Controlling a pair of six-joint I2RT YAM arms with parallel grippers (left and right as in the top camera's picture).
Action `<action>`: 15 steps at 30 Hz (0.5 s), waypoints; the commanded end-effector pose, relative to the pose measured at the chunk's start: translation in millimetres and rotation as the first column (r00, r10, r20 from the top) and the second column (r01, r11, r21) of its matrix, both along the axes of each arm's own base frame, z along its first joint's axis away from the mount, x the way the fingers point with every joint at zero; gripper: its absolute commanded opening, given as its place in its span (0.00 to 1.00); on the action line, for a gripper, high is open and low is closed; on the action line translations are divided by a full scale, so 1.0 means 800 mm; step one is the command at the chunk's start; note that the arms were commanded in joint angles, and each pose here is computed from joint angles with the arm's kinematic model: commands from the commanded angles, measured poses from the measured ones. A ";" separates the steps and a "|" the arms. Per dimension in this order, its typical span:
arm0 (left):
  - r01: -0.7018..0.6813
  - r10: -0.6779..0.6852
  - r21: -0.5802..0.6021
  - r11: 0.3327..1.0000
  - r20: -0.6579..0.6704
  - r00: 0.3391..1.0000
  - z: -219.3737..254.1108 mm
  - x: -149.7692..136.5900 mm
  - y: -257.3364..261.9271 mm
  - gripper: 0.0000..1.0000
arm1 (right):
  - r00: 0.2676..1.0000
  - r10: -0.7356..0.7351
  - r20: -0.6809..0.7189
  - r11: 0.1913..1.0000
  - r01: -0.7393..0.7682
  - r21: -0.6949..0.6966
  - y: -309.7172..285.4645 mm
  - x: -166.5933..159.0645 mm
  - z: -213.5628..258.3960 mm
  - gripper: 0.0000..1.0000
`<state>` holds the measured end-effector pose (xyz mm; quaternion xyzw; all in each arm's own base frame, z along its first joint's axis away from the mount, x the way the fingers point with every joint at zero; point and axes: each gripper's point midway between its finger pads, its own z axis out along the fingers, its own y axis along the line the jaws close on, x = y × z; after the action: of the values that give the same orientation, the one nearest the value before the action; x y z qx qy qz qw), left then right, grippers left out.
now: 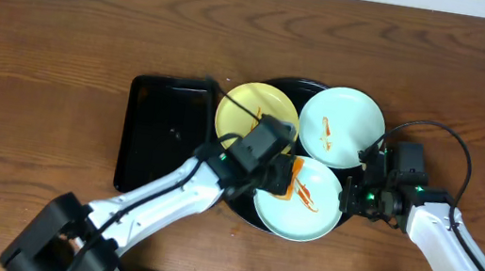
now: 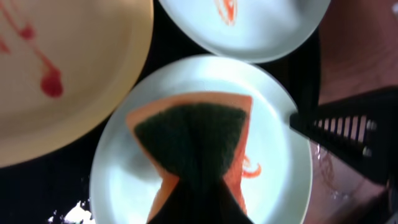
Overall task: Clean dirty plates on tray and stack at the side
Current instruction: 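Move the sponge over the front light-blue plate held by right gripper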
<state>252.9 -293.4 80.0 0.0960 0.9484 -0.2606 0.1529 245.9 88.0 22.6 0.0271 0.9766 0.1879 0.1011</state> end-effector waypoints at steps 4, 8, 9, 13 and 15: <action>0.055 -0.056 0.013 0.998 0.016 0.998 0.057 0.026 -0.029 0.07 | 1.000 0.002 0.007 1.000 -0.002 0.006 0.006 0.005 0.004 0.01; 0.080 -0.080 0.005 0.997 -0.038 0.996 0.044 0.022 -0.043 0.07 | 1.000 0.002 0.007 1.000 -0.002 0.006 0.006 0.005 0.004 0.01; 0.082 -0.082 0.000 0.997 -0.057 0.995 0.037 0.019 -0.048 0.08 | 1.000 0.002 0.007 1.000 -0.002 0.006 0.006 0.005 0.004 0.01; 0.080 -0.079 0.005 0.997 -0.110 0.991 0.014 0.007 -0.065 0.08 | 1.000 0.002 0.006 1.000 -0.002 0.006 0.006 0.005 0.004 0.01; 0.075 -0.073 0.010 0.997 -0.142 0.987 0.005 -0.003 -0.071 0.08 | 1.000 0.002 0.007 1.000 -0.002 0.006 0.006 0.005 0.004 0.01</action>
<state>263.8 -337.5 88.2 0.1205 0.9547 -0.2531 0.0999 245.8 88.0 22.6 0.0284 0.9765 0.1882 0.1006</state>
